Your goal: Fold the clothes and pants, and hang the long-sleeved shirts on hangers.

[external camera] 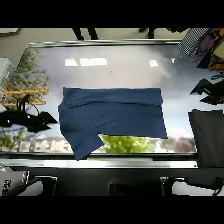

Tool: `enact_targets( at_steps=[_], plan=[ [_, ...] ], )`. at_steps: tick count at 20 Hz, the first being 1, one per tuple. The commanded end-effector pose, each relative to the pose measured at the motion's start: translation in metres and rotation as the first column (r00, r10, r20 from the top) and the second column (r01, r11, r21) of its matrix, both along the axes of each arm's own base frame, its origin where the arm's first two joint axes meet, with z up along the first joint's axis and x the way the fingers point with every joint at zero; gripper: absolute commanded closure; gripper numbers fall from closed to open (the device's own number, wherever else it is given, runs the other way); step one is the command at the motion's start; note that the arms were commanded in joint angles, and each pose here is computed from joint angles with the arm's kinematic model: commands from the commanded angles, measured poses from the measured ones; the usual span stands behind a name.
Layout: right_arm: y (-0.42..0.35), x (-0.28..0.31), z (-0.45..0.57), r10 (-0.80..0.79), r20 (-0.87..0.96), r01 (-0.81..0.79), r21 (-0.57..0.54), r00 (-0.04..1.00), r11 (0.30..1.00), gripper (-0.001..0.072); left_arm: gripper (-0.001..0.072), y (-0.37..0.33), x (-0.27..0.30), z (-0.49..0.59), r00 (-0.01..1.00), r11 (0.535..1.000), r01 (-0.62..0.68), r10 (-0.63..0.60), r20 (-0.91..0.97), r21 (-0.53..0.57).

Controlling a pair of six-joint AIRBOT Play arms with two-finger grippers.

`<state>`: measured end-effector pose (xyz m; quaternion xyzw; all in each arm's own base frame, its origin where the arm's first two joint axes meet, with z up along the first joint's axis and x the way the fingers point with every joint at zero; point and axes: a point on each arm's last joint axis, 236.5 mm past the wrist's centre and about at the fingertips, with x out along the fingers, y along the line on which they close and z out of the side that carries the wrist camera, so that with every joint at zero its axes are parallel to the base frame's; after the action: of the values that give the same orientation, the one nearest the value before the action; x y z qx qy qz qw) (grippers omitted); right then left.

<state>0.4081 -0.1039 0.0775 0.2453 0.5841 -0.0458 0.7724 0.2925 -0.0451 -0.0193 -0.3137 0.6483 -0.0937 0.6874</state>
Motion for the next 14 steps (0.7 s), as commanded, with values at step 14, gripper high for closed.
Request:
enact_targets(
  at_steps=[14],
  plan=[
    [0.042, -0.024, -0.013, 0.011, -0.031, -0.004, 0.196, 0.999, 0.981, 0.0174, 0.0095, -0.078, -0.061, -0.083, 0.989, 0.983, -0.139, 0.132, -0.068, -0.12]
  ],
)
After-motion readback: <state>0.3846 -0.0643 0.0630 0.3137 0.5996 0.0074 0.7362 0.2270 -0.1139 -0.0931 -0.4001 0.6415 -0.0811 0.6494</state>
